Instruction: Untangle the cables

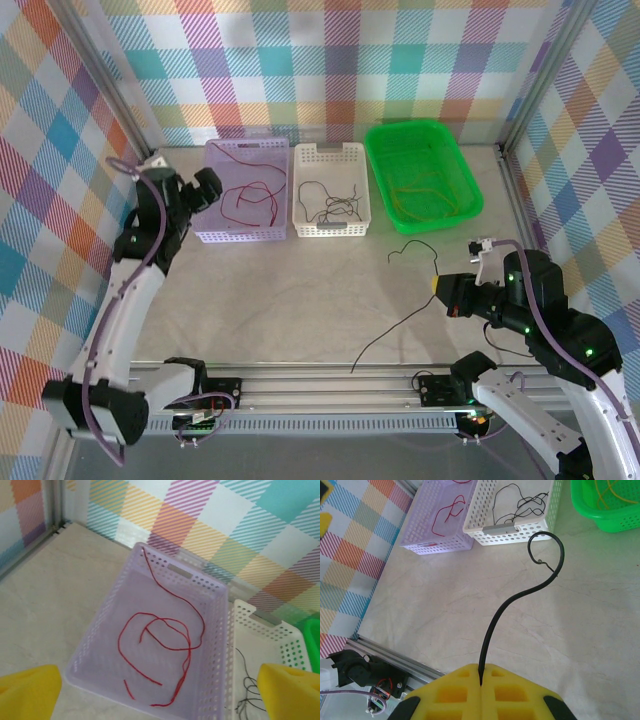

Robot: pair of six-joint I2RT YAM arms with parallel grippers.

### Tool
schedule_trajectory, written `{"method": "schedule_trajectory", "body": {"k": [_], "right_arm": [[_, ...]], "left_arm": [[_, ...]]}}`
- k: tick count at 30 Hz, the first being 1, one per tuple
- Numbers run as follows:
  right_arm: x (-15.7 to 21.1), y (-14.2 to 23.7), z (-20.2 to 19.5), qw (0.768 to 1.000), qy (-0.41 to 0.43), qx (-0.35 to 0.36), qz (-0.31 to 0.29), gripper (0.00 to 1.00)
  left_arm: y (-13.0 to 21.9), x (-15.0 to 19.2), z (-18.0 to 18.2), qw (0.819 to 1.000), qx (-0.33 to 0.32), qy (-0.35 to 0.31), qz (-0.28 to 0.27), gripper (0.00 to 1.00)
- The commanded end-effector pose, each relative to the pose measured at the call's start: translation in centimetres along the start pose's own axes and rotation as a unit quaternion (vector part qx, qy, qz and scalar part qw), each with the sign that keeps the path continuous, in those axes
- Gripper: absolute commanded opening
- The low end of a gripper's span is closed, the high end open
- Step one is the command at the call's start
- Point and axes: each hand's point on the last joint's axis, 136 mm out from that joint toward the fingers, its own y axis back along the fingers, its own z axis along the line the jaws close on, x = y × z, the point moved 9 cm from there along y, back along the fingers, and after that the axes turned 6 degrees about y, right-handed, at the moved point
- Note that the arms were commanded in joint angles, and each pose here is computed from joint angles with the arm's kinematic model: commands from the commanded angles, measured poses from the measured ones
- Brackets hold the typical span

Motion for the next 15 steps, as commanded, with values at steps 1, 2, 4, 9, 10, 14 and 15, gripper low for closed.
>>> {"method": "schedule_trajectory", "body": {"k": [1,2,4,9,10,14,15], "right_arm": [[-0.4,0.9,0.2,1.0,0.003,0.002,-0.011,0.0],[-0.5,0.9,0.3,1.0,0.004,0.001,-0.011,0.0],[-0.8,0.8,0.4,1.0,0.005,-0.001,-0.011,0.0],[-1.9,0.1,1.2,0.999,0.011,-0.029,-0.01,0.0],[-2.2,-0.1,1.3,0.999,0.009,-0.03,-0.008,0.0],[-3.8,-0.6,1.9,0.999,0.006,-0.033,-0.011,0.0],[-4.2,-0.7,2.1,0.999,0.006,-0.035,-0.012,0.0]], "left_arm": [[1.7,0.1,1.3,0.997,0.004,0.017,-0.077,1.0],[1.9,0.4,1.6,0.996,0.005,0.019,-0.086,1.0],[2.0,1.4,2.2,0.995,0.012,0.022,-0.098,1.0],[1.0,3.5,2.6,0.994,0.035,0.017,-0.105,1.0],[0.9,3.6,2.5,0.994,0.034,0.006,-0.105,1.0],[0.6,4.5,2.1,0.995,0.031,-0.006,-0.091,1.0],[0.6,4.7,1.9,0.995,0.034,-0.015,-0.091,1.0]]}}
